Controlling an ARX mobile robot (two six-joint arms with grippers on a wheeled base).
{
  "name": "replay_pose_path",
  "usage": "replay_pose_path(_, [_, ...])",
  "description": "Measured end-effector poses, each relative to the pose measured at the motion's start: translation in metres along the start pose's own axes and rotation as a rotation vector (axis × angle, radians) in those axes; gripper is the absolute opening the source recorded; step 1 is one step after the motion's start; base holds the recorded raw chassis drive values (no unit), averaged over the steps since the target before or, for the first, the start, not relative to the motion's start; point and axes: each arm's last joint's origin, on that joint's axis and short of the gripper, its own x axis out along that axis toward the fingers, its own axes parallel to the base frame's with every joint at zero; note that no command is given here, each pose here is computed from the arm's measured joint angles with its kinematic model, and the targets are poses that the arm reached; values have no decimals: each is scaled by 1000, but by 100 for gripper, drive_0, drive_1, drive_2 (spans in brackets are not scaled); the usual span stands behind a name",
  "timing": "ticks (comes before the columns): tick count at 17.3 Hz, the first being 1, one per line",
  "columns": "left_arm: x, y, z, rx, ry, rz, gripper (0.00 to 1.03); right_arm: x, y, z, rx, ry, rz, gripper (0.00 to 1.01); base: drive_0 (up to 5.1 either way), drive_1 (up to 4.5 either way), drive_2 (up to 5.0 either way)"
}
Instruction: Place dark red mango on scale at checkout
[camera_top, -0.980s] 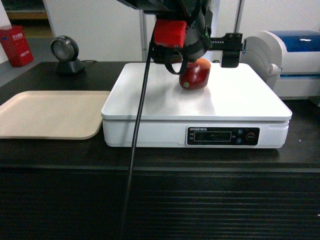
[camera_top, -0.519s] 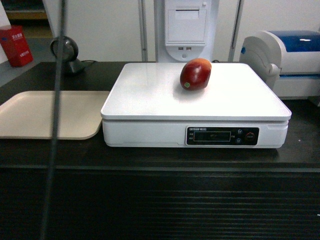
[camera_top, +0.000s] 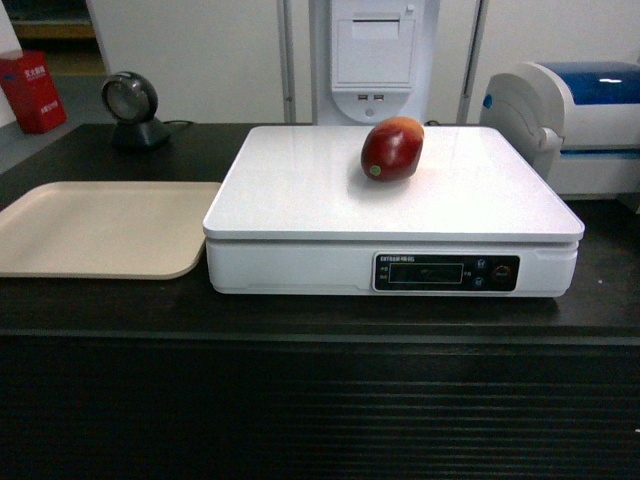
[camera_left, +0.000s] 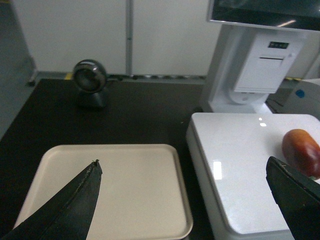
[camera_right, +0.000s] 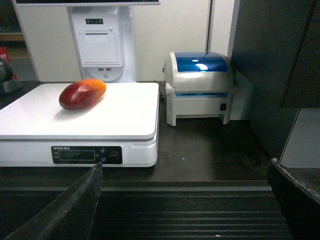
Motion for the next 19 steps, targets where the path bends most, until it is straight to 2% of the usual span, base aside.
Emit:
replay_pose_path(2, [-31, 15, -11, -7, -20, 95, 98, 0, 0, 0, 0, 0, 0, 98, 0, 0, 0])
replay_pose_path(4, [-55, 21, -23, -16, -25, 136, 98, 0, 0, 0, 0, 0, 0, 98, 0, 0, 0])
replay_pose_path(5, [-63, 24, -30, 18, -94, 137, 94, 0, 0, 0, 0, 0, 0, 98, 0, 0, 0])
replay_pose_path(6, [-72, 22, -42, 67, -165, 137, 83, 0, 0, 0, 0, 0, 0, 98, 0, 0, 0])
replay_pose_path(7, [-82, 19, -61, 94, -194, 130, 72, 0, 0, 0, 0, 0, 0, 98, 0, 0, 0])
replay_pose_path(8, [-90, 17, -79, 103, -193, 127, 61, 0, 0, 0, 0, 0, 0, 98, 0, 0, 0])
replay_pose_path(9, [-94, 12, -94, 94, -170, 135, 50, 0, 0, 0, 0, 0, 0, 98, 0, 0, 0])
replay_pose_path(11, [-101, 0, -108, 96, -167, 118, 29, 0, 0, 0, 0, 0, 0, 98, 0, 0, 0])
replay_pose_path(13, [-109, -9, -117, 99, -180, 125, 5, 0, 0, 0, 0, 0, 0, 98, 0, 0, 0])
replay_pose_path(16, [-117, -17, -132, 100, -169, 125, 2, 0, 0, 0, 0, 0, 0, 98, 0, 0, 0])
replay_pose_path(19, [-123, -21, -136, 102, -176, 123, 2, 0, 0, 0, 0, 0, 0, 98, 0, 0, 0])
